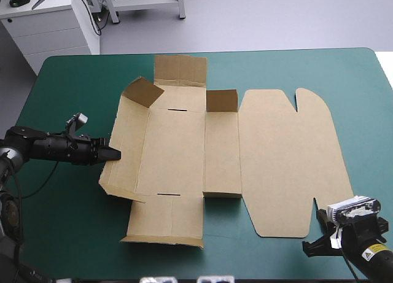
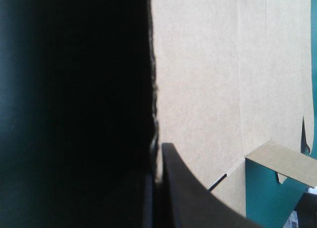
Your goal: Fold the box
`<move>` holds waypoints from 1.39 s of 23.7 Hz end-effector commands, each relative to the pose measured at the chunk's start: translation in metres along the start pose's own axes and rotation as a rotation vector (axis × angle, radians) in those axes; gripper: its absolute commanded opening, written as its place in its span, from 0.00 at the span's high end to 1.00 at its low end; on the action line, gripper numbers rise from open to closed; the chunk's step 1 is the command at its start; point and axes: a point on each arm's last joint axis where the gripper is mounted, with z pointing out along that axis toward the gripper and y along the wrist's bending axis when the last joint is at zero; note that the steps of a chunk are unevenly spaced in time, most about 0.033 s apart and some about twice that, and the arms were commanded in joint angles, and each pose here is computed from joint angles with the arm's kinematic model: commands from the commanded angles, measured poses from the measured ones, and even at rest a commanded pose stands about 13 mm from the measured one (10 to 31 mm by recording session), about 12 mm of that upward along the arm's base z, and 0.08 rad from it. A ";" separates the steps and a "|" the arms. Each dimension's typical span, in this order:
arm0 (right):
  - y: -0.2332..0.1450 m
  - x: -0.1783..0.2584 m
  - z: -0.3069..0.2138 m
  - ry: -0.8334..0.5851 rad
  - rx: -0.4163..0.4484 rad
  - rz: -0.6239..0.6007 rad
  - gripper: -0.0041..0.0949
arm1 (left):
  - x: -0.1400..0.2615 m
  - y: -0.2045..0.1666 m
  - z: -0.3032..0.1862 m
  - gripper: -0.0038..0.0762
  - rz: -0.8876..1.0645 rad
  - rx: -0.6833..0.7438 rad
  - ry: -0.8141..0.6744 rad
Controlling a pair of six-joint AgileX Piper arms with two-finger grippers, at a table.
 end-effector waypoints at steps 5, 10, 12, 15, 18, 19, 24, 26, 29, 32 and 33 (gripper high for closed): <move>-0.001 -0.012 -0.004 -0.076 0.008 0.003 0.98 | 0.006 -0.022 -0.014 0.96 0.085 0.029 0.051; -0.001 -0.012 -0.004 -0.076 0.008 0.003 0.98 | 0.006 -0.022 -0.014 0.76 0.085 0.027 0.052; -0.001 -0.012 -0.004 -0.076 0.008 0.003 0.98 | 0.007 -0.022 -0.014 0.59 0.077 0.027 0.053; -0.001 -0.012 -0.004 -0.076 0.008 0.003 0.98 | 0.007 -0.022 -0.014 0.30 0.065 0.027 0.053; -0.001 -0.012 -0.004 -0.076 0.008 0.003 0.98 | 0.005 -0.016 -0.020 0.25 0.089 -0.084 0.095; -0.001 -0.012 -0.004 -0.076 0.008 0.003 0.98 | 0.004 -0.013 -0.023 0.25 0.086 -0.137 0.113; -0.001 -0.012 -0.004 -0.076 0.008 0.003 0.98 | -0.002 -0.001 -0.038 0.25 0.055 -0.378 0.145; -0.001 -0.012 -0.004 -0.076 0.008 0.003 0.98 | 0.001 0.008 -0.043 0.25 0.020 -0.489 0.176; -0.001 -0.012 -0.004 -0.076 0.008 0.003 0.98 | 0.004 0.015 -0.051 0.25 -0.020 -0.510 0.189; -0.001 -0.012 -0.004 -0.076 0.008 0.003 0.98 | 0.004 0.013 -0.053 0.25 -0.045 -0.419 0.152; -0.001 -0.012 -0.004 -0.076 0.008 0.003 0.98 | 0.004 0.011 -0.053 0.25 -0.041 -0.377 0.137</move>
